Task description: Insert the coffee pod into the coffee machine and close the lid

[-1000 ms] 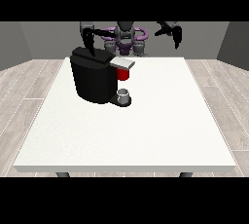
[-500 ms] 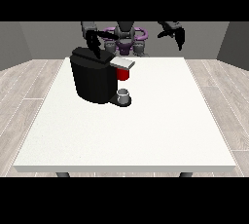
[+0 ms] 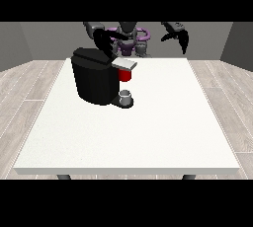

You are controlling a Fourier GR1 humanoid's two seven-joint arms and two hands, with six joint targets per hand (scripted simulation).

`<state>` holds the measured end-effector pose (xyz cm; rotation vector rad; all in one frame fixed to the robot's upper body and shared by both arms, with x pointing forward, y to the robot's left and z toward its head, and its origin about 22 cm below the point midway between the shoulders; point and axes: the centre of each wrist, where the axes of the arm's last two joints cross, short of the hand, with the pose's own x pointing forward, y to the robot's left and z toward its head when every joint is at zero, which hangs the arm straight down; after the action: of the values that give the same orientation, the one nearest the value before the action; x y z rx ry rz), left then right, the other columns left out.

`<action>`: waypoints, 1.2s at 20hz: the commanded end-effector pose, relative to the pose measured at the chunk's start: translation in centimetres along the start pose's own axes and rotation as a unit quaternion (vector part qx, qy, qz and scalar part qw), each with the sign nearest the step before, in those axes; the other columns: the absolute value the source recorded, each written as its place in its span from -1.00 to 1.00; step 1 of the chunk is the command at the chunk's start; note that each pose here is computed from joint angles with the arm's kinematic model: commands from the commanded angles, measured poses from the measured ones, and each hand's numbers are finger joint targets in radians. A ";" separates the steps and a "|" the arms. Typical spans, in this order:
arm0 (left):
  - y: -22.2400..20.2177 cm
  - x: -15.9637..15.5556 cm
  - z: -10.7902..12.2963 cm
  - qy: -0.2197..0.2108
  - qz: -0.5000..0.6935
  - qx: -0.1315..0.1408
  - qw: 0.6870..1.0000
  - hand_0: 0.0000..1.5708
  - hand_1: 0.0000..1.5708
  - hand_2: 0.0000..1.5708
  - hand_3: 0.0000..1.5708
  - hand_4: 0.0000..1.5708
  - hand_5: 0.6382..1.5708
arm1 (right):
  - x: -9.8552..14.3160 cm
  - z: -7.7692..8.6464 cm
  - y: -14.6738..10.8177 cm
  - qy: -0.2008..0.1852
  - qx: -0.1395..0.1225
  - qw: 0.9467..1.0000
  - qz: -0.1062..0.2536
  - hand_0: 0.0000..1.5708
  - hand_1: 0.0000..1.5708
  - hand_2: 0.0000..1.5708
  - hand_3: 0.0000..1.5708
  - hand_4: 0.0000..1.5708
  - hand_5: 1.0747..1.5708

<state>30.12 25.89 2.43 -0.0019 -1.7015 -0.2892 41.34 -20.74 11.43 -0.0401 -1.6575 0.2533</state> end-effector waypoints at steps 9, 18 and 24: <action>-0.6 0.1 0.3 -0.010 -0.009 -0.013 1.000 -1.00 -1.00 -1.00 -1.00 -0.51 1.00 | 3.5 -2.0 4.9 -0.045 0.039 0.997 0.043 -1.00 -1.00 -1.00 -1.00 -1.00 1.00; -0.7 2.0 -1.3 -0.039 -0.005 -0.026 0.999 -1.00 -1.00 -1.00 -1.00 -0.48 1.00 | 9.7 -4.0 7.1 -0.096 0.027 0.989 0.109 -1.00 -1.00 -1.00 -1.00 -0.67 1.00; 0.3 2.0 -0.3 -0.042 0.009 -0.045 0.998 -1.00 -1.00 -1.00 -1.00 -0.45 1.00 | 11.1 -4.8 6.6 -0.085 0.028 0.990 0.109 -1.00 -1.00 -1.00 -1.00 -0.87 1.00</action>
<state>30.68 25.26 4.33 -0.0577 -1.7738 -0.3454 43.72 -11.75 20.71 -0.1500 -1.8285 0.4741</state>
